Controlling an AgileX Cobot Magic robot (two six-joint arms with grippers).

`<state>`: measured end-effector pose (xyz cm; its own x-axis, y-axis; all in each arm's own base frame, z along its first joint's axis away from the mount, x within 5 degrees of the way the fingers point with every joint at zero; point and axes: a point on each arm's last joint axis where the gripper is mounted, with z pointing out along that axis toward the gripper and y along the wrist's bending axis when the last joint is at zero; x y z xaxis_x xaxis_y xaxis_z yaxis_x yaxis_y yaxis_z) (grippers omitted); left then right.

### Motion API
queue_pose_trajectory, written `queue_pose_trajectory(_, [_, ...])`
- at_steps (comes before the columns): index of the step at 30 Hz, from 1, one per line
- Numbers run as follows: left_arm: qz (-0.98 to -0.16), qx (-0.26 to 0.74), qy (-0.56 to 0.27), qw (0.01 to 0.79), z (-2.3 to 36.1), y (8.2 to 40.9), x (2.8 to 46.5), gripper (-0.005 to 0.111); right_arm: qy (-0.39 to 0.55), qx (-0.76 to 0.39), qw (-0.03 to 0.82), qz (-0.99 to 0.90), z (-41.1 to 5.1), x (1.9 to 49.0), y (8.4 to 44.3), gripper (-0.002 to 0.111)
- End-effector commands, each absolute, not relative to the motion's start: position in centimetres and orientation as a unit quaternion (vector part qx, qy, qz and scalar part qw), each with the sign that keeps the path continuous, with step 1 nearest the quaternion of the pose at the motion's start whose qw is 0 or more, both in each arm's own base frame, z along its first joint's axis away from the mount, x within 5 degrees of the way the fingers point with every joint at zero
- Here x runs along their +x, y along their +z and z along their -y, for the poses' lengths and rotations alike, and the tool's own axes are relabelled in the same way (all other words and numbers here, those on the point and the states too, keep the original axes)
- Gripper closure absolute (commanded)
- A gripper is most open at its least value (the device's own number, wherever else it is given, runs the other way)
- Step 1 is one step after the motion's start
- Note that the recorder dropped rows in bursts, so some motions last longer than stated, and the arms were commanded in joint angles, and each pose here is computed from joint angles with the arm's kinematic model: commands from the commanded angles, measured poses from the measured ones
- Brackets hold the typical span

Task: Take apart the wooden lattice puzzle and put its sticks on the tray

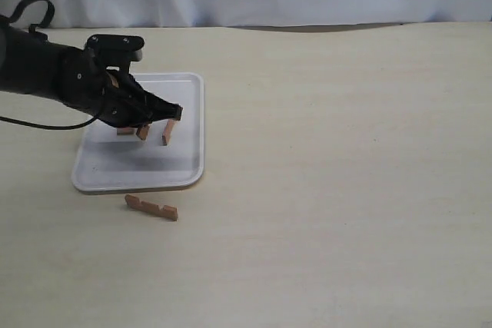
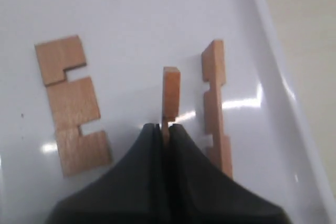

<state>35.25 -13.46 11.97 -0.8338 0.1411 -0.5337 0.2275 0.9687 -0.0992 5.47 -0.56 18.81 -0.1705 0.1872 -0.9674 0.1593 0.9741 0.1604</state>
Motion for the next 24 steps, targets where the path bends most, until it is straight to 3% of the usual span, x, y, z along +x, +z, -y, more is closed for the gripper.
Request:
queue_pose_trajectory(1, [-0.946,0.088,-0.088,0.300,13.8,12.8,36.2,0.107,0.010,0.112,0.635,-0.764,0.6,5.5,18.8,0.104])
queue_pose_trajectory(7, [-0.945,0.088,-0.088,0.301,13.8,12.2,36.4,0.097,0.010,0.112,0.635,-0.764,0.6,5.5,18.8,0.104])
queue_pose_trajectory(11, [-0.947,0.088,-0.087,0.297,13.8,11.8,36.4,0.077,0.010,0.112,0.635,-0.764,0.6,5.5,18.8,0.104])
queue_pose_trajectory(12, [-0.947,0.088,-0.087,0.296,13.8,12.0,36.4,0.065,0.010,0.112,0.635,-0.764,0.6,5.5,18.8,0.104])
queue_pose_trajectory(15, [-0.948,0.089,-0.088,0.293,13.7,13.2,36.0,0.051,0.010,0.112,0.635,-0.764,0.6,5.5,18.8,0.104])
queue_pose_trajectory(24, [-0.950,0.117,-0.093,0.274,12.1,24.3,30.8,0.049,0.010,0.112,0.635,-0.764,0.6,5.5,18.8,0.104])
